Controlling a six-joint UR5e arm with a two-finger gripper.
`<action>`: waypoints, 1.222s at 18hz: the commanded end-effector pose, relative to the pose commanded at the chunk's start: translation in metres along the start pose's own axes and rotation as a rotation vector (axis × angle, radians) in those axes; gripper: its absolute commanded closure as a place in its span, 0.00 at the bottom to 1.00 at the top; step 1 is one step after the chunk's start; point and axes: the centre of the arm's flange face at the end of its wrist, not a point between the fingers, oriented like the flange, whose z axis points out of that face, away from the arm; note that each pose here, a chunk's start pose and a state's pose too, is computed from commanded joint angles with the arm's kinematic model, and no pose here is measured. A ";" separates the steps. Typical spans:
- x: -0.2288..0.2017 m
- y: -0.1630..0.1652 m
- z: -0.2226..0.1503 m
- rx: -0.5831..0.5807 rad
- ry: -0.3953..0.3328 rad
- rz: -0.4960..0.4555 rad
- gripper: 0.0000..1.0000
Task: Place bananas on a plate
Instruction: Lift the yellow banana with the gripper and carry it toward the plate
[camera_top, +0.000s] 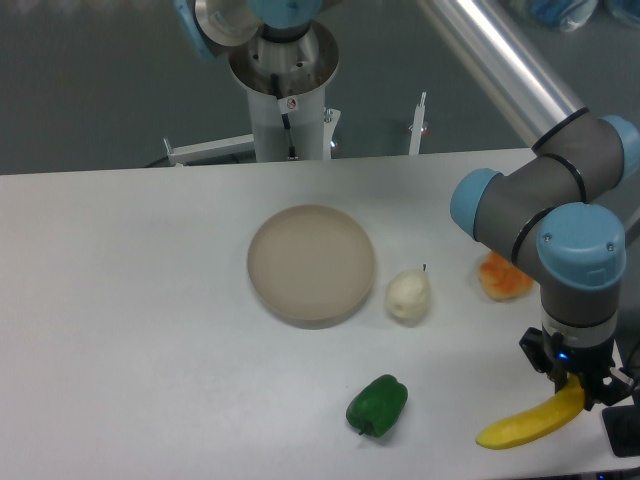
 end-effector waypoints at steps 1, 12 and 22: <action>0.000 0.000 0.001 0.000 0.001 0.000 0.82; 0.024 -0.036 -0.022 0.016 0.015 -0.029 0.82; 0.095 -0.049 -0.107 0.092 0.173 -0.190 0.82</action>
